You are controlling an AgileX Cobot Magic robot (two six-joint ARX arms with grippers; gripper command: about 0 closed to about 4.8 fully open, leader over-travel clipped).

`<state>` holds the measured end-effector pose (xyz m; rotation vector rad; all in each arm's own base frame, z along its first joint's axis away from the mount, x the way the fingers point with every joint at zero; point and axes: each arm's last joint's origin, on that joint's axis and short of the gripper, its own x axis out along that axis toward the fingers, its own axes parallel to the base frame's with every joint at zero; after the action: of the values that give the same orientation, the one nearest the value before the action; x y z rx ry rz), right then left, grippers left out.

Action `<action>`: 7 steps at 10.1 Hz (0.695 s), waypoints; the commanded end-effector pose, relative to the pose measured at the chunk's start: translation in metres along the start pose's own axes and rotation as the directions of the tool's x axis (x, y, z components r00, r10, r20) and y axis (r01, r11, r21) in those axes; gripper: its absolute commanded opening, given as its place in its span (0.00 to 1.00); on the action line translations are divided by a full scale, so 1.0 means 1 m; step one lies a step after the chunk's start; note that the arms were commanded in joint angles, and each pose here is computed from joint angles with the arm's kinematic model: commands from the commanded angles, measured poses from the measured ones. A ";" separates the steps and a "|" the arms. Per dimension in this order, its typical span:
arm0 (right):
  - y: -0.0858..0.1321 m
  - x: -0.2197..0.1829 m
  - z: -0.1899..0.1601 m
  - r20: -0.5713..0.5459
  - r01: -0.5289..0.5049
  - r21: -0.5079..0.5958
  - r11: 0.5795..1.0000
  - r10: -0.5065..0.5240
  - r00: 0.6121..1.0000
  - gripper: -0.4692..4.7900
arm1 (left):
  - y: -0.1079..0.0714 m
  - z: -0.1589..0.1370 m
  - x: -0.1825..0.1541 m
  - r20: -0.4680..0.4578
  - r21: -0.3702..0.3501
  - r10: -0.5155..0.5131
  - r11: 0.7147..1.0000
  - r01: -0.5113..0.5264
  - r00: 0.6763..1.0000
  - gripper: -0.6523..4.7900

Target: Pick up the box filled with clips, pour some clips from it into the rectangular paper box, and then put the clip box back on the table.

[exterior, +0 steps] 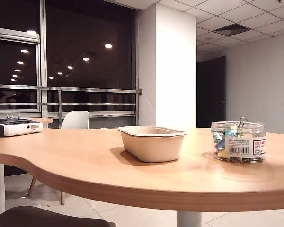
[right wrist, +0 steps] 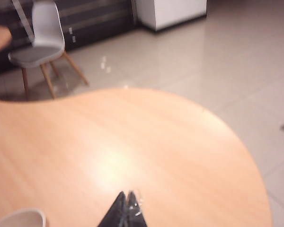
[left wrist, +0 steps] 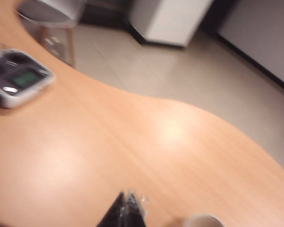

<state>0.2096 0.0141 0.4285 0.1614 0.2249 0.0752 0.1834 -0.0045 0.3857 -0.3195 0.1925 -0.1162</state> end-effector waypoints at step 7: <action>-0.016 0.143 -0.118 -0.804 -0.130 0.134 0.982 0.184 0.565 0.73 | -0.075 -0.034 0.076 -0.411 0.051 -0.411 0.881 0.470 0.814 0.73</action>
<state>0.3240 0.0299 0.2857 0.2025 1.1169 0.3252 0.2442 -0.0960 0.3632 -0.1862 0.5172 -0.6524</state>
